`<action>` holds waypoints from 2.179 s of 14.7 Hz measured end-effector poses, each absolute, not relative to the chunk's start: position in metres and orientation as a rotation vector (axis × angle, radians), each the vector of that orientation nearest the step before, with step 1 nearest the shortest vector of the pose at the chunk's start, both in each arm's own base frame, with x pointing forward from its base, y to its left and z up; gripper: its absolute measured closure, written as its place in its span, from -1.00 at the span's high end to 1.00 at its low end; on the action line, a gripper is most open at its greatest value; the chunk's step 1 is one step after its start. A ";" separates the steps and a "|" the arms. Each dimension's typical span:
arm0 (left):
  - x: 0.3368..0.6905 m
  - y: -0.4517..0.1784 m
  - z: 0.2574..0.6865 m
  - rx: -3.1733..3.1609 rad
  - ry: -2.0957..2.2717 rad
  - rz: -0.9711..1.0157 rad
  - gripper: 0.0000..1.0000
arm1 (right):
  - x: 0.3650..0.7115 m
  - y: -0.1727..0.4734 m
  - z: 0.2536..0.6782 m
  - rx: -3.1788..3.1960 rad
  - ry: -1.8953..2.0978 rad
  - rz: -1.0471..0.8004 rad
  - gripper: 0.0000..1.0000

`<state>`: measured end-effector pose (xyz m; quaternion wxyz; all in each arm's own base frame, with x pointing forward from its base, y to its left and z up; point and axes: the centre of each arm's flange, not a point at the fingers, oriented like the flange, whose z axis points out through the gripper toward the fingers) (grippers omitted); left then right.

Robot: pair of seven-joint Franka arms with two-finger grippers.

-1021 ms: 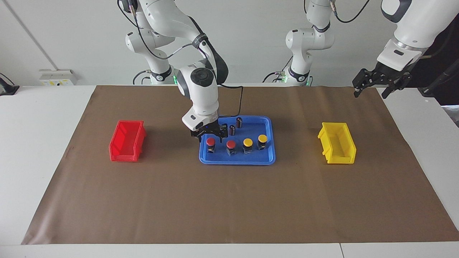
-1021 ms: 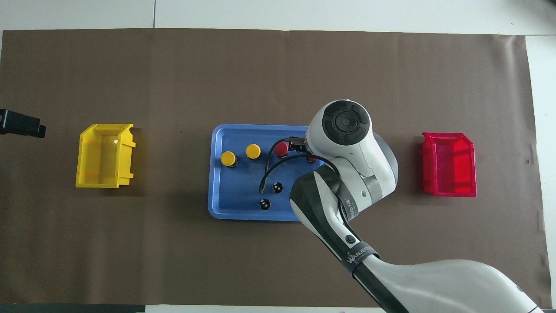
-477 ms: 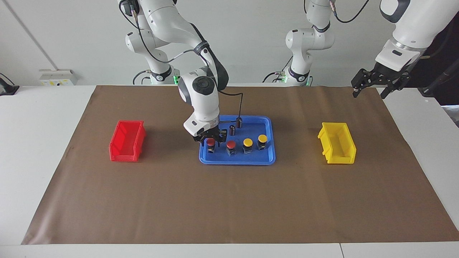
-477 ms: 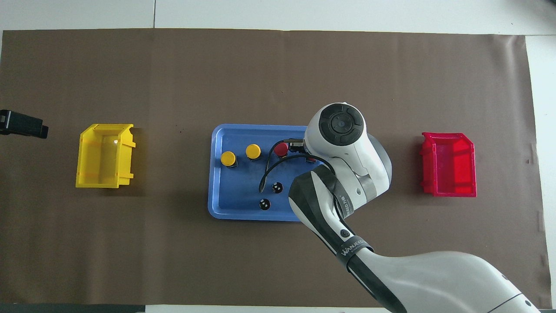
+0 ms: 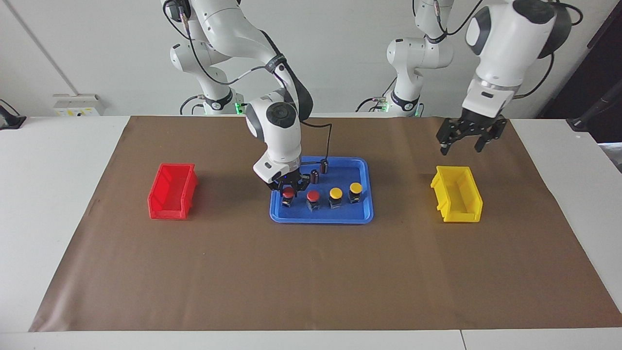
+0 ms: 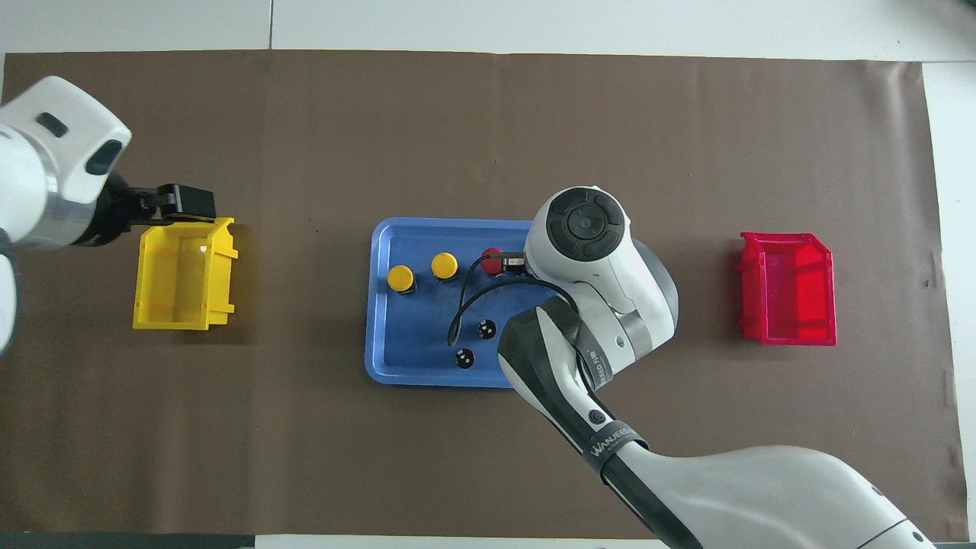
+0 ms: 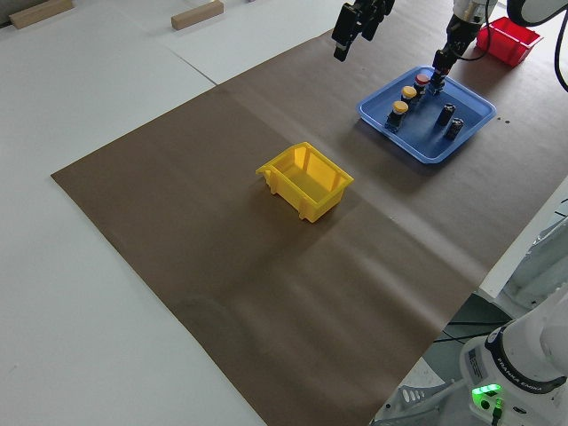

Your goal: Sort red and yellow buttons by color

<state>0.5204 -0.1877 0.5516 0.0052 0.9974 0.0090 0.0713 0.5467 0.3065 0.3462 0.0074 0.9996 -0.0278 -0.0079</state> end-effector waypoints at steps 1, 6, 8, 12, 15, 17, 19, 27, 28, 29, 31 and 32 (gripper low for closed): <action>0.512 -0.214 0.535 3.121 0.028 0.218 1.00 | 0.551 0.303 0.355 3.117 -0.077 -0.047 -0.18; 0.502 -0.300 0.445 3.125 0.075 0.130 0.77 | 0.598 0.177 0.484 3.126 0.084 -0.088 -0.18; 0.499 -0.315 0.411 3.138 0.066 0.088 0.68 | 0.598 0.087 0.506 3.142 0.167 -0.134 -0.18; 0.487 -0.334 0.377 3.119 0.089 0.106 0.59 | 0.579 -0.031 0.475 3.196 0.238 -0.210 -0.18; 0.487 -0.336 0.377 3.111 0.094 0.121 0.57 | 0.561 -0.053 0.434 3.194 0.325 -0.164 -0.18; 0.487 -0.335 0.376 3.111 0.095 0.120 0.52 | 0.546 -0.059 0.413 3.190 0.339 -0.130 -0.18; 0.487 -0.335 0.374 3.111 0.094 0.120 0.50 | 0.529 -0.061 0.398 3.189 0.333 -0.116 -0.18; 0.482 -0.344 0.364 3.106 0.152 0.114 -0.19 | 0.494 -0.060 0.372 3.187 0.325 -0.109 -0.18; 0.481 -0.346 0.365 3.106 0.155 0.114 -0.19 | 0.491 -0.062 0.370 3.188 0.334 -0.115 -0.18; 0.482 -0.347 0.369 3.105 0.161 0.115 -0.19 | 0.489 -0.065 0.369 3.187 0.349 -0.115 -0.18; 0.491 -0.346 0.390 3.115 0.182 0.104 -0.19 | 0.487 -0.068 0.368 3.184 0.364 -0.097 -0.18; 0.498 -0.343 0.409 3.124 0.199 0.094 -0.19 | 0.486 -0.068 0.367 3.183 0.364 -0.091 -0.18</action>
